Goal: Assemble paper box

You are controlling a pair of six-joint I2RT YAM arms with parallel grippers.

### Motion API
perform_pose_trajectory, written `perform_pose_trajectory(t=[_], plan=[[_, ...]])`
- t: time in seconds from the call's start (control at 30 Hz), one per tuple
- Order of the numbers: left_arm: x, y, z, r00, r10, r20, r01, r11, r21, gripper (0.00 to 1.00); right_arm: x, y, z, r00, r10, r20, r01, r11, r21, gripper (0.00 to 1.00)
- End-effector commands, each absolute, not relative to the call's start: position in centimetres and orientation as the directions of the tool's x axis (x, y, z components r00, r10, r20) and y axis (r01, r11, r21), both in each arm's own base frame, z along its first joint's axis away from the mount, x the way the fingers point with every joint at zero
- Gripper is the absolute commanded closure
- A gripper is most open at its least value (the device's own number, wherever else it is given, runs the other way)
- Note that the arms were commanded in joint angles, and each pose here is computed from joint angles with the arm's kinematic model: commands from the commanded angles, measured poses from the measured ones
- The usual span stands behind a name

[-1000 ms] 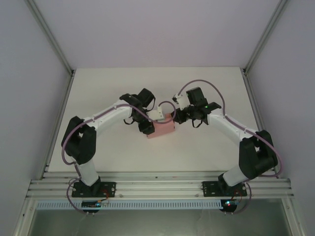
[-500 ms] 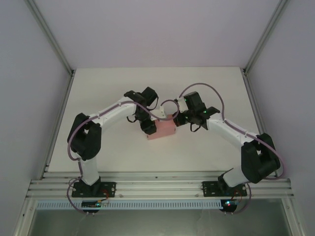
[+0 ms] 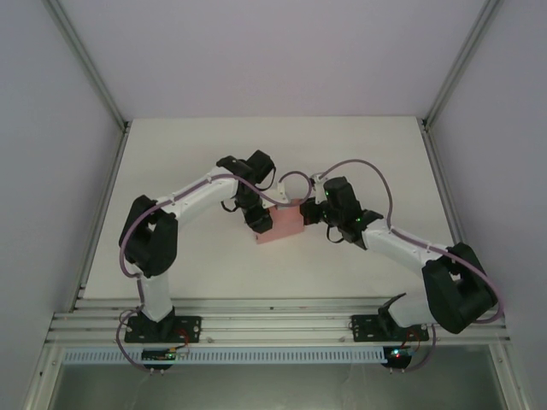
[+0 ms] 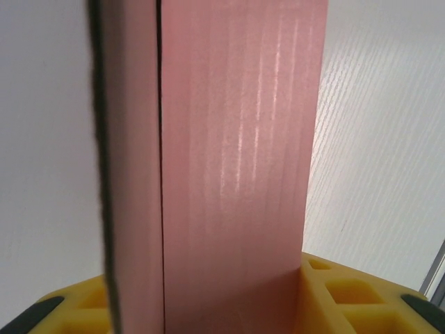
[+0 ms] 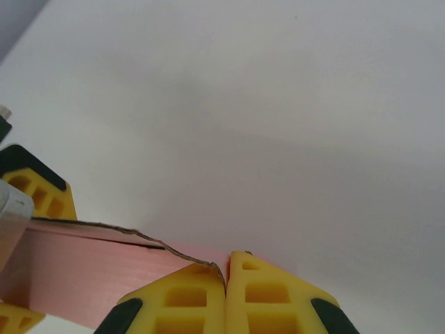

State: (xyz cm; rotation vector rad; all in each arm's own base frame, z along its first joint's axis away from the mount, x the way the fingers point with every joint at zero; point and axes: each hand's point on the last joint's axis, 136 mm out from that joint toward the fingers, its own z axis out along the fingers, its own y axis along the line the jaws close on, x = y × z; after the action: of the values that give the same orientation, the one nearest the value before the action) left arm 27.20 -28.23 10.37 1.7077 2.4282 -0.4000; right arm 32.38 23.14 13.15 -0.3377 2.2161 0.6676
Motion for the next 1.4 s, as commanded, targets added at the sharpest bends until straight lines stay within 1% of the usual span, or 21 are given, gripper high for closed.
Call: perform_pose_trajectory(t=[0.0, 0.2, 0.37, 0.5, 0.63, 0.77, 0.8, 0.87, 0.9, 0.93, 1.0, 1.07, 1.1, 1.27, 1.37], plan=[[27.3, -29.6, 9.4, -0.344, 0.897, -0.278, 0.937, 0.309, -0.163, 0.56, 28.2, 23.3, 7.2, -0.800, -0.042, -0.599, -0.376, 0.813, 0.444, 1.00], [27.6, -29.6, 9.9, -0.352, 0.892, -0.282, 0.935, 0.321, -0.151, 0.55, 27.1, 21.7, 5.4, -0.777, -0.072, -0.625, -0.372, 0.853, 0.365, 1.00], [28.0, -30.1, 10.7, -0.350, 0.887, -0.301, 0.936, 0.325, -0.131, 0.52, 26.3, 20.4, 4.4, -0.778, -0.102, -0.620, -0.362, 0.879, 0.311, 1.00], [28.1, -30.5, 10.9, -0.352, 0.884, -0.307, 0.936, 0.329, -0.128, 0.50, 25.7, 20.4, 3.1, -0.774, -0.100, -0.625, -0.362, 0.880, 0.307, 1.00], [27.8, -30.7, 10.8, -0.343, 0.890, -0.300, 0.939, 0.321, -0.123, 0.49, 25.5, 20.7, 2.6, -0.762, -0.037, -0.647, -0.337, 0.875, 0.347, 1.00], [28.0, -30.5, 10.8, -0.353, 0.890, -0.289, 0.936, 0.335, -0.110, 0.44, 25.1, 21.3, 2.2, -0.756, -0.047, -0.653, -0.344, 0.877, 0.334, 1.00], [28.0, -30.5, 11.0, -0.355, 0.889, -0.291, 0.935, 0.340, -0.103, 0.43, 25.1, 21.1, 2.0, -0.759, -0.052, -0.649, -0.332, 0.888, 0.319, 1.00], [28.3, -30.4, 11.4, -0.357, 0.886, -0.297, 0.934, 0.347, -0.087, 0.37, 25.3, 20.9, 2.1, -0.765, -0.071, -0.640, -0.325, 0.900, 0.289, 1.00], [28.5, -30.4, 11.6, -0.362, 0.882, -0.301, 0.932, 0.355, -0.078, 0.36, 25.4, 20.7, 2.2, -0.766, -0.085, -0.637, -0.321, 0.909, 0.265, 1.00], [28.7, -30.4, 12.0, -0.362, 0.879, -0.310, 0.931, 0.360, -0.066, 0.30, 25.5, 20.5, 2.1, -0.769, -0.094, -0.632, -0.313, 0.918, 0.244, 1.00], [28.9, -30.2, 12.7, -0.367, 0.873, -0.322, 0.927, 0.374, -0.045, 0.24, 25.6, 20.1, 2.0, -0.766, -0.104, -0.634, -0.298, 0.932, 0.208, 1.00], [29.2, -29.9, 13.4, -0.377, 0.865, -0.331, 0.919, 0.394, -0.020, 0.12, 25.6, 19.8, 1.7, -0.766, -0.104, -0.635, -0.288, 0.938, 0.193, 1.00], [29.3, -29.6, 13.9, -0.384, 0.859, -0.337, 0.913, 0.407, -0.004, 0.00, 25.5, 19.7, 1.4, -0.769, -0.106, -0.631, -0.282, 0.941, 0.187, 1.00], [28.9, -27.9, 15.8, -0.429, 0.821, -0.376, 0.875, 0.481, 0.050, 0.00, 25.2, 19.7, 0.9, -0.768, -0.145, -0.623, -0.283, 0.951, 0.127, 1.00], [28.5, -26.5, 16.6, -0.508, 0.764, -0.398, 0.817, 0.574, 0.058, 0.01, 25.1, 20.0, 1.4, -0.761, -0.195, -0.619, -0.298, 0.952, 0.066, 1.00]])
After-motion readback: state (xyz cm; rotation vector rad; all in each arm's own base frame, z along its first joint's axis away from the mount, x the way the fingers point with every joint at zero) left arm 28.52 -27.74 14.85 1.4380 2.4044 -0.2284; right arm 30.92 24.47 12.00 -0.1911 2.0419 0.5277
